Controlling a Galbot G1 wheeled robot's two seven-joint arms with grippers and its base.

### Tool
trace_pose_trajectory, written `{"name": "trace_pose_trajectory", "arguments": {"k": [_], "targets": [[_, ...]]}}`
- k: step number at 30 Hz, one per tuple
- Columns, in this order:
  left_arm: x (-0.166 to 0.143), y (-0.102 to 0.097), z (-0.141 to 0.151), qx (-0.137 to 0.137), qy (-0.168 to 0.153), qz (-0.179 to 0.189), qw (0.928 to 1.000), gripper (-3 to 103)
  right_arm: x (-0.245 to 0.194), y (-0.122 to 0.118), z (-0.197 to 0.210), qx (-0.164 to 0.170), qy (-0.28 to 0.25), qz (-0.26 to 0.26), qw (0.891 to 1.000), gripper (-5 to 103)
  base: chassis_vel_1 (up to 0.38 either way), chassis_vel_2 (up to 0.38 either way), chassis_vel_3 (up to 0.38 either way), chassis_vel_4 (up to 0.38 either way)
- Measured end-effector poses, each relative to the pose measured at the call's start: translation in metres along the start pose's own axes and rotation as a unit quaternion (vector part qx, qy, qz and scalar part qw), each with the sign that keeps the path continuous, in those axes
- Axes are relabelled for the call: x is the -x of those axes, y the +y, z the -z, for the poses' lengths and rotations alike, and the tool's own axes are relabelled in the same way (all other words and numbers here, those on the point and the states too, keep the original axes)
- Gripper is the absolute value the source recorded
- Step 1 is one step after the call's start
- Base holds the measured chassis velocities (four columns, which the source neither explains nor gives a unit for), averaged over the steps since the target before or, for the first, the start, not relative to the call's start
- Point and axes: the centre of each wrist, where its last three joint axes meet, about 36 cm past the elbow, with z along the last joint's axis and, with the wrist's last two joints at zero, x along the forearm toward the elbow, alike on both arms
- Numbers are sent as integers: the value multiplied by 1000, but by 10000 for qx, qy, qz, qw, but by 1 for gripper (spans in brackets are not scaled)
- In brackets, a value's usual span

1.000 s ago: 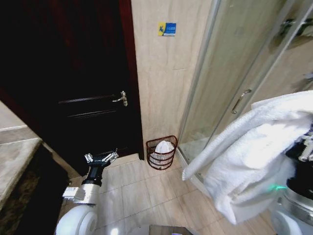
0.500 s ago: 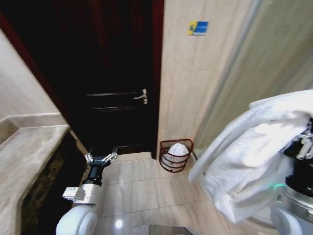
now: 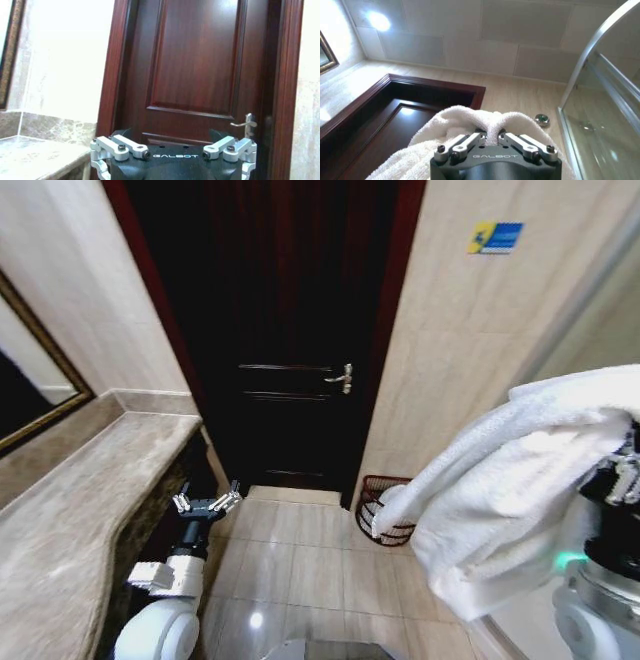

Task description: Discard the used towel into the hamper.

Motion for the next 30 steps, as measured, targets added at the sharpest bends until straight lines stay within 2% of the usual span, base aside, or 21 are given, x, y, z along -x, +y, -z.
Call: {"name": "trace_pose_trajectory", "arguments": {"k": [24, 30], "targets": [[0, 0, 0, 0, 0, 0, 10000, 100, -10, 4, 4, -21, 94, -86, 9999, 9, -25, -25, -28, -25], [0, 0, 0, 0, -1, 0, 10000, 100, -24, 11, 5, -30, 298, -256, 9992, 9, 0, 0, 0, 0]]}}
